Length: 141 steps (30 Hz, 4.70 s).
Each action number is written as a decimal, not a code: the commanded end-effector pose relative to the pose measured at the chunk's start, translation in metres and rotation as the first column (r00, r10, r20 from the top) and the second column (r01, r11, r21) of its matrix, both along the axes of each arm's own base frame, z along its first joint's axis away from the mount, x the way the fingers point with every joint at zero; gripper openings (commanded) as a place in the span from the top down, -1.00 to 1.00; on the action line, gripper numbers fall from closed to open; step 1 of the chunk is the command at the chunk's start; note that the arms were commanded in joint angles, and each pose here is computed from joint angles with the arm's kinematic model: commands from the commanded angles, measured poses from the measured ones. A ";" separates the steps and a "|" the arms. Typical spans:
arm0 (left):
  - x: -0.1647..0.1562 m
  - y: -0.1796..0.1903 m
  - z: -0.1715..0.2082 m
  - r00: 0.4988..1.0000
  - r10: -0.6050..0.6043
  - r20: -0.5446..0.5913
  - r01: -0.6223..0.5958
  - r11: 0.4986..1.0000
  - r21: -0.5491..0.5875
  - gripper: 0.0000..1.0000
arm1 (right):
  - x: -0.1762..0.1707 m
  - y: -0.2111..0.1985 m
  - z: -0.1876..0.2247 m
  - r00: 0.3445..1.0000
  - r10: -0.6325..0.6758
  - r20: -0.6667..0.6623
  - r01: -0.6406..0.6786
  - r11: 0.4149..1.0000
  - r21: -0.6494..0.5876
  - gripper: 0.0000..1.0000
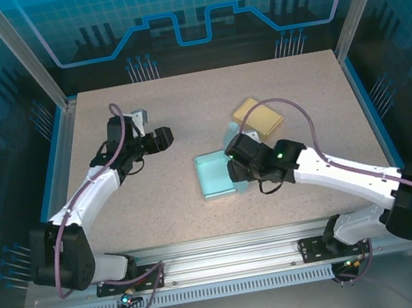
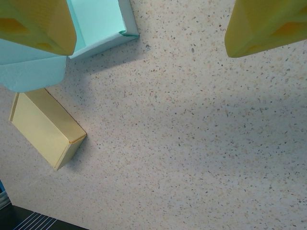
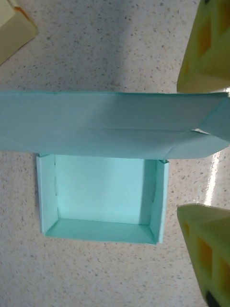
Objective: Fold the paper box
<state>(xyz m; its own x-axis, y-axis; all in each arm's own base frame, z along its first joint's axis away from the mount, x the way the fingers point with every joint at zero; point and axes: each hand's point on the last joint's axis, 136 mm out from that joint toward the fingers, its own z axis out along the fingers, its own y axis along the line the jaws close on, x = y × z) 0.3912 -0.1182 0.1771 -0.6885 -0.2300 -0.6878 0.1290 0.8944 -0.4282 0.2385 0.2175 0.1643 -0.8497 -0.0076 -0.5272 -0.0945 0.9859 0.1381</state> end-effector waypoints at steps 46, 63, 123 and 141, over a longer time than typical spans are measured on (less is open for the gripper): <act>0.062 -0.068 -0.028 0.505 -0.799 0.326 0.777 0.586 0.232 -0.31 | 0.153 0.064 -0.013 0.625 0.780 0.031 -0.770 0.623 -0.141 0.69; 0.077 -0.063 -0.054 0.575 -0.783 0.238 0.738 0.622 0.262 0.45 | 0.157 0.060 -0.016 0.650 0.760 0.021 -0.750 0.646 -0.143 0.47; 0.038 -0.083 -0.040 0.651 -0.725 0.227 0.668 0.688 0.283 1.00 | 0.215 -0.051 -0.020 0.837 0.326 0.439 -0.405 0.909 0.098 -0.35; 0.042 -0.082 -0.040 0.665 -0.716 0.212 0.663 0.697 0.275 1.00 | 0.210 -0.034 -0.033 0.862 0.350 0.367 -0.423 0.895 0.142 0.17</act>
